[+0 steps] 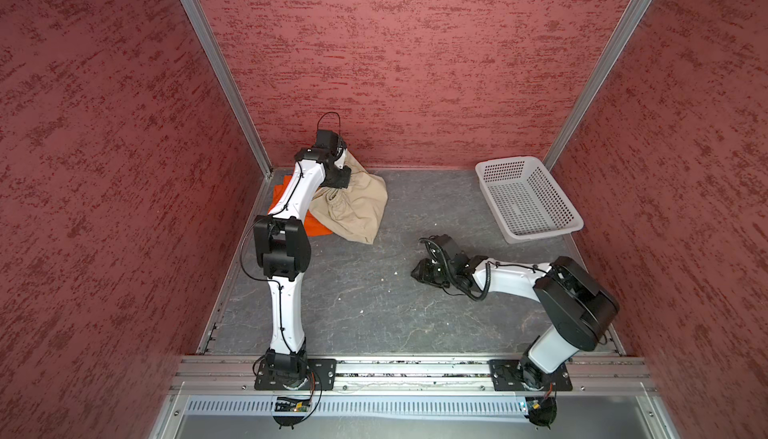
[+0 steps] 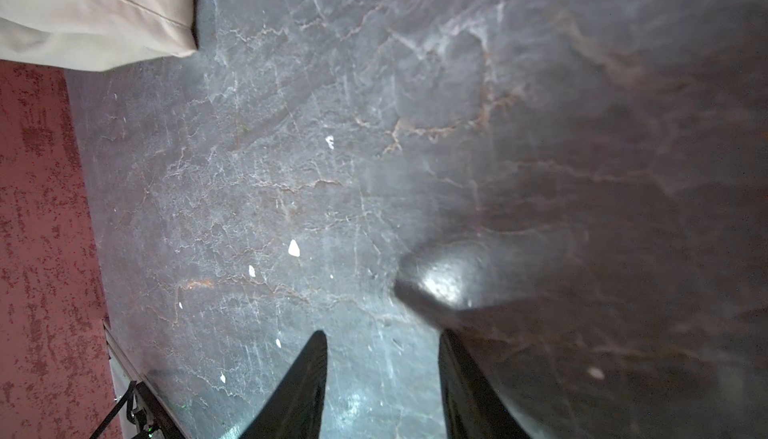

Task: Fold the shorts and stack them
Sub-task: 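Carry the beige shorts onto the orange shorts with the left gripper while the right retracts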

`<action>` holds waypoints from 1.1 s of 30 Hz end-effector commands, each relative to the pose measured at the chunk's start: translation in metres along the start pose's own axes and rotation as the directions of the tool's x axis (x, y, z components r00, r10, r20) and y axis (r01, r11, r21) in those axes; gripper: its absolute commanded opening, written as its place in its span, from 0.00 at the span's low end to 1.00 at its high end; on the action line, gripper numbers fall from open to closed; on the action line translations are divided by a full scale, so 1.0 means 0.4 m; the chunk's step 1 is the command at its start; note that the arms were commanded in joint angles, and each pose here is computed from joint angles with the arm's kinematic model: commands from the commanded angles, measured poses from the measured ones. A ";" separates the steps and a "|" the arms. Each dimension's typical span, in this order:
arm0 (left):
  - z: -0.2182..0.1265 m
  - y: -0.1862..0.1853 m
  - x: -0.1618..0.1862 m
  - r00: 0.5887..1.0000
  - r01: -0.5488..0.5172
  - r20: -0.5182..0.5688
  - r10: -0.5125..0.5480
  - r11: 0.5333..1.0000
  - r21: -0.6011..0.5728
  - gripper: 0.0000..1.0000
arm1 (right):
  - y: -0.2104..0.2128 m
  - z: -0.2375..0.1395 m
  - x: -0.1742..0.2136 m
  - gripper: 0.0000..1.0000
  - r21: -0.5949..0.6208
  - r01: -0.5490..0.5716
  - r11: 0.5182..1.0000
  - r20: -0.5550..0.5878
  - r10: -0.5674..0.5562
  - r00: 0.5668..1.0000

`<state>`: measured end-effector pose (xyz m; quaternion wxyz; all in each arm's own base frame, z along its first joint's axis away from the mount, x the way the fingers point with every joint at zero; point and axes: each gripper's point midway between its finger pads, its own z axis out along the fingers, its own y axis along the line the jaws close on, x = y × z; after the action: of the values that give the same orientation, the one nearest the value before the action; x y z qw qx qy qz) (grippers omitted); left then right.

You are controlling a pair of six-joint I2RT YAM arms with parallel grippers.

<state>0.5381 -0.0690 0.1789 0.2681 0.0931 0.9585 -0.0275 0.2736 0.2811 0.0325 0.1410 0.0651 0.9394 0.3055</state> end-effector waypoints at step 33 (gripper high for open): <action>-0.252 0.066 -0.135 0.979 0.013 0.205 -0.022 0.999 0.041 0.02 | -0.003 0.027 -0.021 0.45 0.024 -0.037 0.999 0.000 0.037 0.999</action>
<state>0.5442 -0.0433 0.2437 0.3126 0.0897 0.9446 -0.0435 0.2855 0.2910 0.0332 0.1478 0.0652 0.9353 0.3149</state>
